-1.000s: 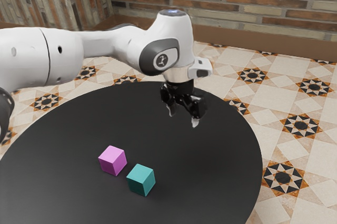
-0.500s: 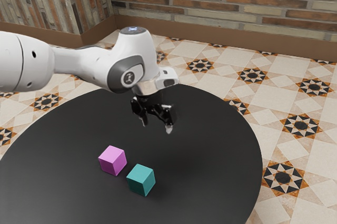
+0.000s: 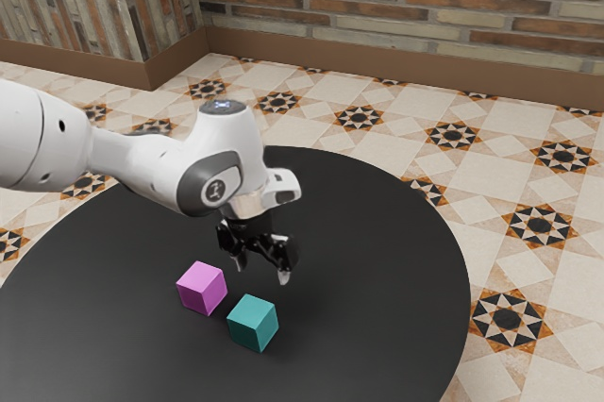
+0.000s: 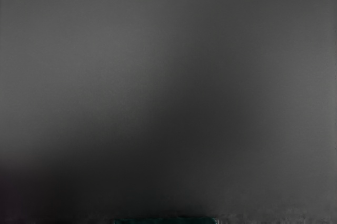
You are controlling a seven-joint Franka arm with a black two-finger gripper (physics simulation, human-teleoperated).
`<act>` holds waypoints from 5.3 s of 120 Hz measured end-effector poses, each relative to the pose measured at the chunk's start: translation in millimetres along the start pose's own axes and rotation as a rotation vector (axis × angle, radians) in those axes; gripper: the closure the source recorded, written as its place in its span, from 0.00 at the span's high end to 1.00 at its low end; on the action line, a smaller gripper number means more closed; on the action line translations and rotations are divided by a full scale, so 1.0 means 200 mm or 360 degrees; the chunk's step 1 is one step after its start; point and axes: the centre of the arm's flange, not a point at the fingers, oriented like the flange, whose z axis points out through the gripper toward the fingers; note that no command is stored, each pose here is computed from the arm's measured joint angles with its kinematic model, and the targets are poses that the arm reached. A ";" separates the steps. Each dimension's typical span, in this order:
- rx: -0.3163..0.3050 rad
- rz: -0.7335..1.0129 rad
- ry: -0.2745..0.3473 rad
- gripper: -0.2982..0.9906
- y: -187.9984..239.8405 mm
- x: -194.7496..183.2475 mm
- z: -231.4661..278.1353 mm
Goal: Pick up the blue block with one arm, and put the blue block on the pink block with one arm
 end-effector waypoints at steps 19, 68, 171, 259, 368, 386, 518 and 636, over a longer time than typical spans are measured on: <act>-0.0008 0.0015 -0.0009 0.75 0.02 -0.12 0.04; 0.0020 0.0014 -0.0068 0.75 0.00 -0.21 0.24; 0.0043 0.0021 -0.0038 0.52 0.04 -0.20 0.32; 0.0209 -0.0106 0.0064 0.50 -0.44 -0.28 -0.39; 0.0260 -0.0048 -0.0009 0.50 -0.51 -0.11 -0.21; 0.0255 -0.0039 -0.0004 0.50 -0.51 -0.09 -0.15; 0.0214 0.0041 0.0001 0.50 -0.55 -0.10 -0.09; 0.0176 0.0140 0.0099 0.73 -0.54 -0.09 -0.24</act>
